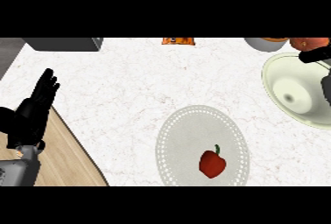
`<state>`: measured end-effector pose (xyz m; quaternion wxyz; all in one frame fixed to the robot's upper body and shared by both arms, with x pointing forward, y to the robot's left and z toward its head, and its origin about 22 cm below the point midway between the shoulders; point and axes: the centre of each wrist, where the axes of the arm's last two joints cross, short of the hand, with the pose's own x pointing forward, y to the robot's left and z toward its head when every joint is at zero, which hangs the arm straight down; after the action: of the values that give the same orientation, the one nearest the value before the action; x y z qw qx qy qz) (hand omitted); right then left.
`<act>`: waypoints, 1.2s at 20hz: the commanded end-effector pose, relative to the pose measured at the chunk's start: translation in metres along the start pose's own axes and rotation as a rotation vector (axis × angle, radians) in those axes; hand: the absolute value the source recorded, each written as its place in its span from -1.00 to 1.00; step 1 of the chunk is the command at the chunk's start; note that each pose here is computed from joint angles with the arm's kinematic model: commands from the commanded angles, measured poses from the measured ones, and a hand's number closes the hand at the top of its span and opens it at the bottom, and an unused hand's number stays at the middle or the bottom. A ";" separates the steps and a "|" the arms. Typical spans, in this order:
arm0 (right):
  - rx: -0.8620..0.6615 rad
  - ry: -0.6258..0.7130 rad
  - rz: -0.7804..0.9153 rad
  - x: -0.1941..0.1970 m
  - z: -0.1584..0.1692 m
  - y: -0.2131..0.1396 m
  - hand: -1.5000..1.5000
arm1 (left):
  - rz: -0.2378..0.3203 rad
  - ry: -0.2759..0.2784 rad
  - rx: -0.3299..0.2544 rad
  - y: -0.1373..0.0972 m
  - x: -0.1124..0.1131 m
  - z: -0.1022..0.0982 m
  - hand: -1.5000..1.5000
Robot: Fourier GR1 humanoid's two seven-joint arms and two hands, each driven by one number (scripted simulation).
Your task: Pick the squash from the placemat and place it in the bowl
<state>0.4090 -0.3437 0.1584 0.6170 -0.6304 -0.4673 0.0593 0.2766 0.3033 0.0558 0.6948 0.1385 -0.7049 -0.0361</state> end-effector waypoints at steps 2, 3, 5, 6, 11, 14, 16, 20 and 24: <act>-0.005 0.006 0.008 -0.010 -0.018 0.011 1.00 | -0.011 -0.002 -0.001 0.004 -0.004 -0.005 0.00; 0.179 0.158 0.291 -0.055 -0.010 0.032 1.00 | 0.000 -0.013 0.000 0.000 0.012 -0.006 0.00; 0.214 0.254 0.192 -0.077 -0.028 0.017 1.00 | -0.011 -0.011 0.000 0.005 0.007 0.000 0.00; 0.215 0.284 0.083 -0.081 -0.037 0.010 1.00 | 0.004 -0.024 0.002 -0.004 0.006 -0.006 0.00; 0.320 0.186 0.030 -0.099 -0.023 0.036 -1.00 | 0.009 -0.015 0.017 0.001 -0.004 -0.004 0.00; 0.256 0.147 -0.145 -0.104 -0.031 0.022 -1.00 | 0.018 -0.006 0.005 0.000 0.004 0.000 0.00; 0.195 0.169 -0.296 -0.117 -0.028 0.025 -1.00 | 0.007 -0.009 0.000 -0.015 -0.005 0.005 0.00; -0.001 0.173 -0.607 -0.111 -0.044 -0.009 -1.00 | 0.003 0.015 0.030 0.007 -0.010 0.011 0.00; -0.034 0.163 -0.785 -0.146 -0.041 -0.024 -1.00 | -0.016 0.015 0.052 -0.007 -0.009 0.001 0.00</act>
<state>0.3647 -0.4521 0.1099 0.6539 -0.4495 -0.5832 -0.1739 0.2738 0.3044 0.0485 0.6975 0.1534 -0.6995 -0.0245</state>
